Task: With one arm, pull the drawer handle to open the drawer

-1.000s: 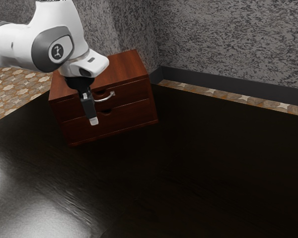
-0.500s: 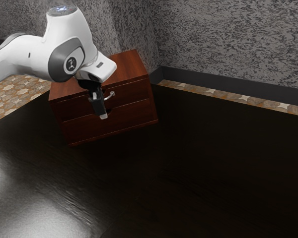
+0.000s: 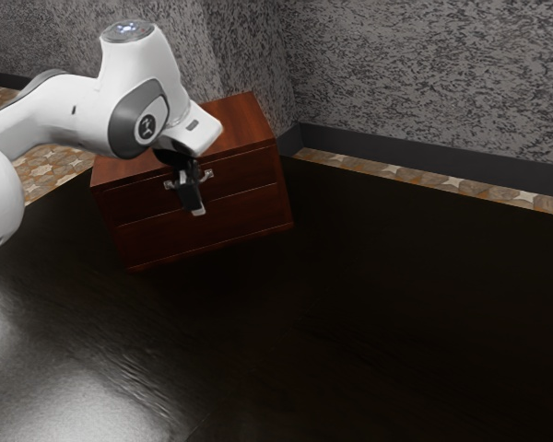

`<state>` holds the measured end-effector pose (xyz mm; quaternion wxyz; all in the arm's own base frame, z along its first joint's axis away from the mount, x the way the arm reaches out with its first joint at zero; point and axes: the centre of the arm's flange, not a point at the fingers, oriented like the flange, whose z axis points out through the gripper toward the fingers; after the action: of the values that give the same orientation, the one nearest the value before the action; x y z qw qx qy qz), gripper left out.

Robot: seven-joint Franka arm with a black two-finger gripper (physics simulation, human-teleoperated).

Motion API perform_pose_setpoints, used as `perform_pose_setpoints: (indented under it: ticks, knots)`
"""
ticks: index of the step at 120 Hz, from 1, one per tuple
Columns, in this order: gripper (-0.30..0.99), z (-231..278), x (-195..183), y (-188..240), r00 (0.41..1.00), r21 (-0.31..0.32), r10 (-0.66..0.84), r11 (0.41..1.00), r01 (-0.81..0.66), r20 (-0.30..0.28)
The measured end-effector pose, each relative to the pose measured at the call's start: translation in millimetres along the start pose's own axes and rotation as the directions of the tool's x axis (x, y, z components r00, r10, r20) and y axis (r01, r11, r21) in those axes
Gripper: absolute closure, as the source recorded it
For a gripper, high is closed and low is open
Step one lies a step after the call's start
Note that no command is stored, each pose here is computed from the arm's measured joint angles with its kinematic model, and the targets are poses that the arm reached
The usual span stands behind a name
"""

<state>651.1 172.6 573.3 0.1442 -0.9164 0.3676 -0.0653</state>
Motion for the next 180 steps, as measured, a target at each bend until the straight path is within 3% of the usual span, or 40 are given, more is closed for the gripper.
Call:
perform_pose_setpoints:
  ticks: [123,180]
  knots:
    - [0.00,27.3,-19.7,-14.7,0.999,-0.010,0.004,1.000,-0.003,0.038]
    - [0.21,26.9,-14.8,-11.1,0.999,-0.015,0.006,1.000,-0.006,0.034]
